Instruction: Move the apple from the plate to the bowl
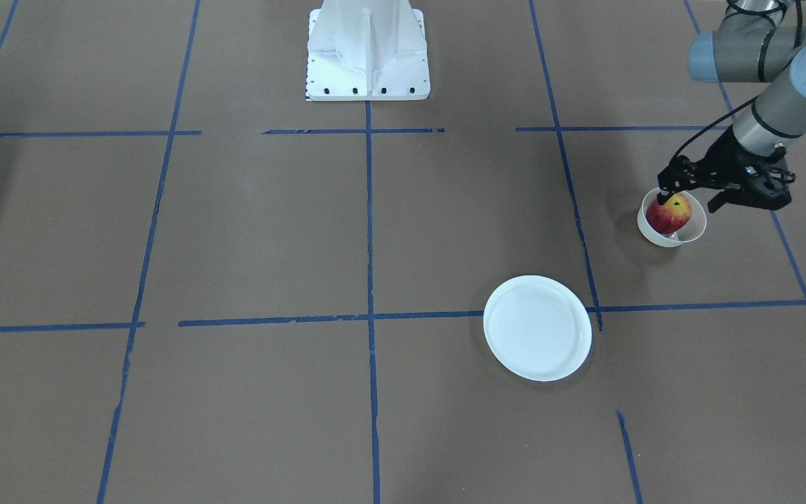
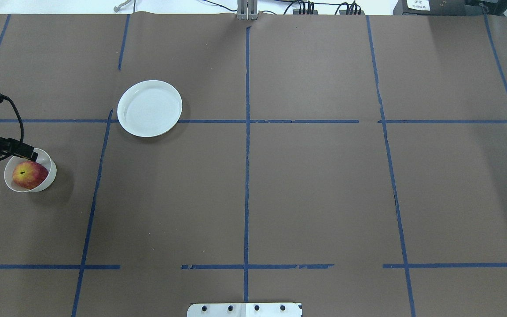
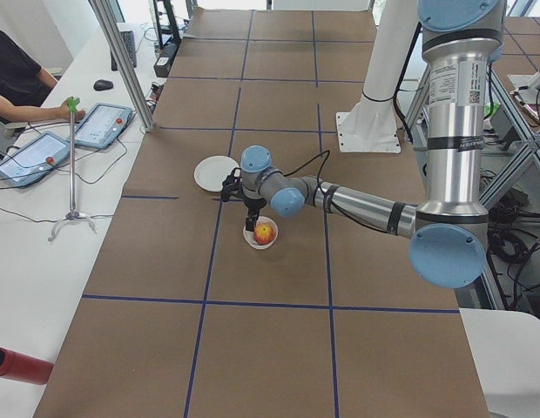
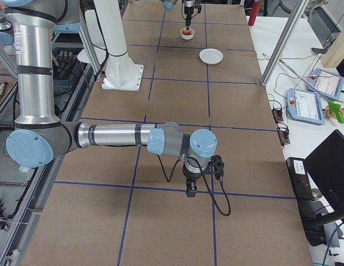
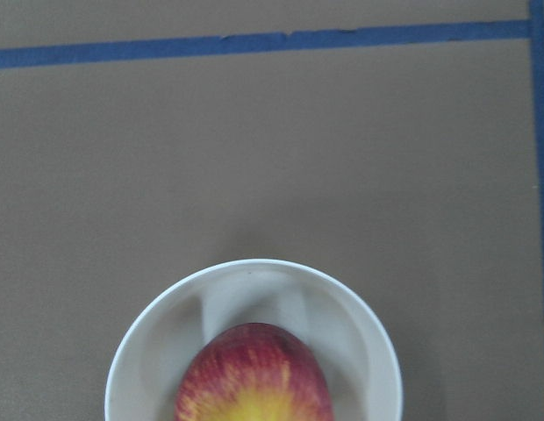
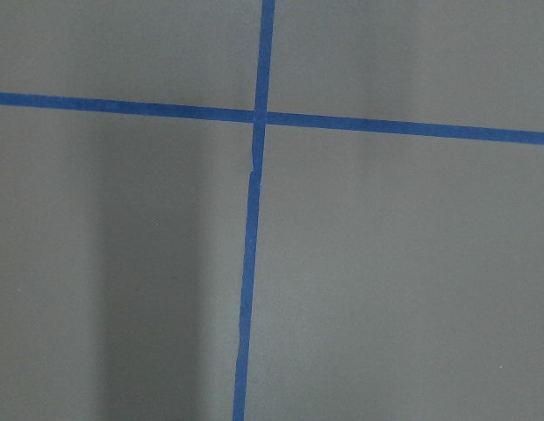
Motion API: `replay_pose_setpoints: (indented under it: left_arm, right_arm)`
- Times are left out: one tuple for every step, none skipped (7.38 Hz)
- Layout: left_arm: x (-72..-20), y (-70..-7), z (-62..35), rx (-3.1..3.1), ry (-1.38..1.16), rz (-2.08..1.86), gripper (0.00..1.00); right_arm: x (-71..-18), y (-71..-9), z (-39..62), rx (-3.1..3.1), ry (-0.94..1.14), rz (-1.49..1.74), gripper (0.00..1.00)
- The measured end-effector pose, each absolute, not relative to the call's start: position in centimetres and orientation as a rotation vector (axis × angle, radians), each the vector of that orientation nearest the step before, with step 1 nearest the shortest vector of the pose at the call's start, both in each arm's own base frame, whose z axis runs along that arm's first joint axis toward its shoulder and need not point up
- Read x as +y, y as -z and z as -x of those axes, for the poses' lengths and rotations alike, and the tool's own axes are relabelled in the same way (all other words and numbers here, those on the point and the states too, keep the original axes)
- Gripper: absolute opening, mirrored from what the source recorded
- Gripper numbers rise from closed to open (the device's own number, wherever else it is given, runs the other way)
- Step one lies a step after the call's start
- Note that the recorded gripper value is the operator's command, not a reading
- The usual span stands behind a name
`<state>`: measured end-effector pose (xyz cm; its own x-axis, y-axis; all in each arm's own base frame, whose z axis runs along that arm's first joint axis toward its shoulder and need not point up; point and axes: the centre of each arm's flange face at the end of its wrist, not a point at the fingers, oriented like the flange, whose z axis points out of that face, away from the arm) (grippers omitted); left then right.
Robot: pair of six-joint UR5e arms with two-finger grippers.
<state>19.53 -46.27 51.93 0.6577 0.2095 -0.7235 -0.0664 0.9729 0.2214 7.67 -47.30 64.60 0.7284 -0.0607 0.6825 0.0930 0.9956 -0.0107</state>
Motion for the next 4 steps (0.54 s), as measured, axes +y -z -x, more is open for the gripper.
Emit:
replay_pose_setpoints:
  left_arm:
    - [-47.9, -51.6, -17.1, 0.807, -0.195, -0.221, 1.00]
    - [-50.0, -50.9, -14.8, 0.769, -0.224, -0.238, 1.00]
    - [-52.2, -49.9, -12.3, 0.729, -0.252, -0.237, 1.00]
    - [-53.9, -49.2, -9.3, 0.695, -0.269, -0.230, 1.00]
  right_arm:
    - [-47.3, -64.6, -7.7, -0.750, 0.085, 0.045, 1.00]
    - [-47.3, -64.6, -7.7, -0.750, 0.085, 0.045, 1.00]
    - [-47.3, -64.6, -7.7, -0.750, 0.085, 0.045, 1.00]
    - [-47.3, -64.6, -7.7, -0.750, 0.085, 0.045, 1.00]
